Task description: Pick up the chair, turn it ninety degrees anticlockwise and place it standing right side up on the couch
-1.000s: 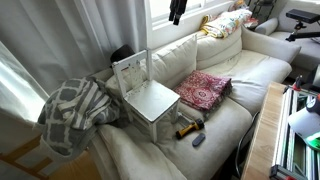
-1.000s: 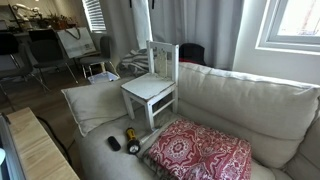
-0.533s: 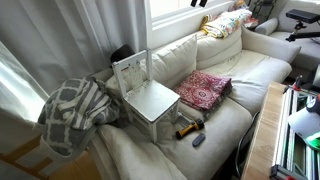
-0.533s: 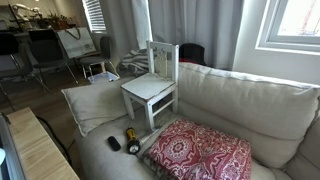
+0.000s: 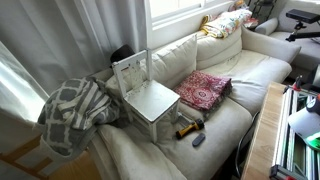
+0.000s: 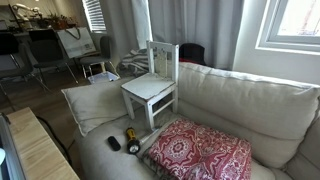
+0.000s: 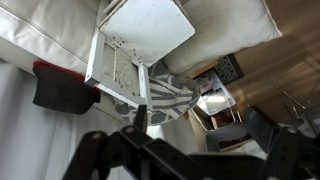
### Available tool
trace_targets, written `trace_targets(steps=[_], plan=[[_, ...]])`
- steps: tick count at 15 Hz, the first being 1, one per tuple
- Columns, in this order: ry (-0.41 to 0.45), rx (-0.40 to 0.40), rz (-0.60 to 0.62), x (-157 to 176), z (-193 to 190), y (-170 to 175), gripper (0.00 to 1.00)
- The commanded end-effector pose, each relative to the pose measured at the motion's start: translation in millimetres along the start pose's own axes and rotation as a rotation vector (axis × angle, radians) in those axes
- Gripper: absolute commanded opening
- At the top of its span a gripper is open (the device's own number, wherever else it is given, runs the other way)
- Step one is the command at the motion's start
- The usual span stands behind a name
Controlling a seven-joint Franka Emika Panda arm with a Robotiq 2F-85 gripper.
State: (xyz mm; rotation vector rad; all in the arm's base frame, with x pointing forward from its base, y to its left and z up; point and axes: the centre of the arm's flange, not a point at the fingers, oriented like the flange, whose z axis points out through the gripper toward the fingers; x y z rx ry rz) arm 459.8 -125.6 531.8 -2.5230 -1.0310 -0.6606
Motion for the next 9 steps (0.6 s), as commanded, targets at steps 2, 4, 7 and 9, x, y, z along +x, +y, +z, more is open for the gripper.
trace_targets(steps=[2, 4, 7, 9], plan=[[-0.002, 0.003, -0.002, 1.4, 1.8, -0.2, 1.0], [-0.003, 0.005, -0.004, 2.1, 3.2, -0.4, 1.0], [-0.003, 0.006, -0.004, 2.5, 3.5, 0.0, 1.0], [-0.003, 0.006, -0.004, 2.5, 3.5, 0.1, 1.0]])
